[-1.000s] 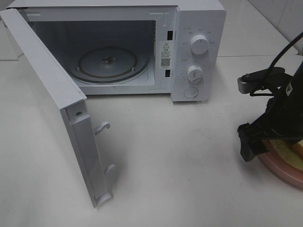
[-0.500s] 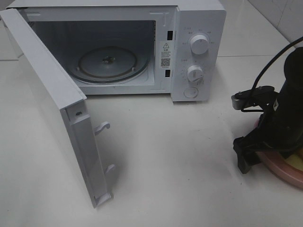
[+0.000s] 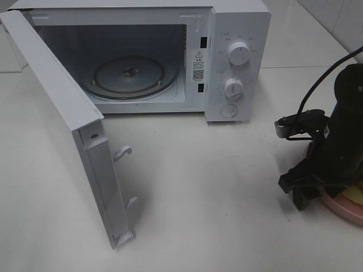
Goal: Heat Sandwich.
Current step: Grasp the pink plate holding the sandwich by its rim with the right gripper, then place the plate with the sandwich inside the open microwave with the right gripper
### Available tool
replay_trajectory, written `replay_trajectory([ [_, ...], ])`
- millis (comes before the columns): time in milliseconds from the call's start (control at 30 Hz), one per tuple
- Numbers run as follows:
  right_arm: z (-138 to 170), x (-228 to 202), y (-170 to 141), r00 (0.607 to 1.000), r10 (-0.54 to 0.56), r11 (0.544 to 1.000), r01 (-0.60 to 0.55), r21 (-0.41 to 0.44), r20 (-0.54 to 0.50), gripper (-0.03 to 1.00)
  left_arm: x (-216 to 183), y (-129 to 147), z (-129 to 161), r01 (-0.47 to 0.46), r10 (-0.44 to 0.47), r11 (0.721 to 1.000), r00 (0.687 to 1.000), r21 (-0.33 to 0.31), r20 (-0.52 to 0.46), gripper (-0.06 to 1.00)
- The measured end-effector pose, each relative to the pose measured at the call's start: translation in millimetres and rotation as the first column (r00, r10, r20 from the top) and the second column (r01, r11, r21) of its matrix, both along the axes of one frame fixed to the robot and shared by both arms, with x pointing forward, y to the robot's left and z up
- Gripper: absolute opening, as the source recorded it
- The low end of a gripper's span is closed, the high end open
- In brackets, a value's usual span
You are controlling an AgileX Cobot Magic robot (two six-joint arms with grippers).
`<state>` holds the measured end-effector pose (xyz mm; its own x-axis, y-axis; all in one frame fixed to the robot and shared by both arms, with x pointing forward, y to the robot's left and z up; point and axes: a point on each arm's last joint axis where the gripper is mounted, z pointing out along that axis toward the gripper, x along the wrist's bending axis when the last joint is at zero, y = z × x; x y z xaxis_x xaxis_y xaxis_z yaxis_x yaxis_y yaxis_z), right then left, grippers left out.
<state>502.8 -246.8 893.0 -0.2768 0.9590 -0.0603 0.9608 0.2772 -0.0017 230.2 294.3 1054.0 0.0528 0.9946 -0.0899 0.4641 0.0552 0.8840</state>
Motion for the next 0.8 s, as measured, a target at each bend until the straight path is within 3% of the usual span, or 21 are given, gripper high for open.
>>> replay_trajectory([
  [100,0.0,0.1,-0.4,1.0,0.005,1.0,-0.005,-0.004,0.001,0.43,0.0,0.0,0.0,0.0,0.0,1.0,1.0,0.0,0.0,0.99],
  [133,0.0,0.1,-0.4,1.0,0.005,1.0,-0.005,-0.004,0.001,0.43,0.0,0.0,0.0,0.0,0.0,1.0,1.0,0.0,0.0,0.99],
  [167,0.0,0.2,-0.7,1.0,0.002,1.0,-0.002,-0.008,0.002,0.31,0.0,0.0,0.0,0.0,0.0,1.0,1.0,0.0,0.0,0.99],
  [267,0.1,0.9,-2.1,1.0,0.0,1.0,0.001,-0.023,0.01,0.1,0.0,0.0,0.0,0.0,0.0,1.0,1.0,0.0,0.0,0.99],
  [367,0.4,1.9,-3.0,1.0,0.01,0.999,-0.009,-0.033,0.018,0.05,0.0,0.0,0.0,0.0,0.0,1.0,1.0,0.0,0.0,0.99],
  [800,1.8,4.2,-4.2,0.999,-0.018,0.998,0.02,-0.052,0.035,0.04,0.0,0.0,0.0,0.0,0.0,1.0,1.0,0.0,0.0,0.99],
])
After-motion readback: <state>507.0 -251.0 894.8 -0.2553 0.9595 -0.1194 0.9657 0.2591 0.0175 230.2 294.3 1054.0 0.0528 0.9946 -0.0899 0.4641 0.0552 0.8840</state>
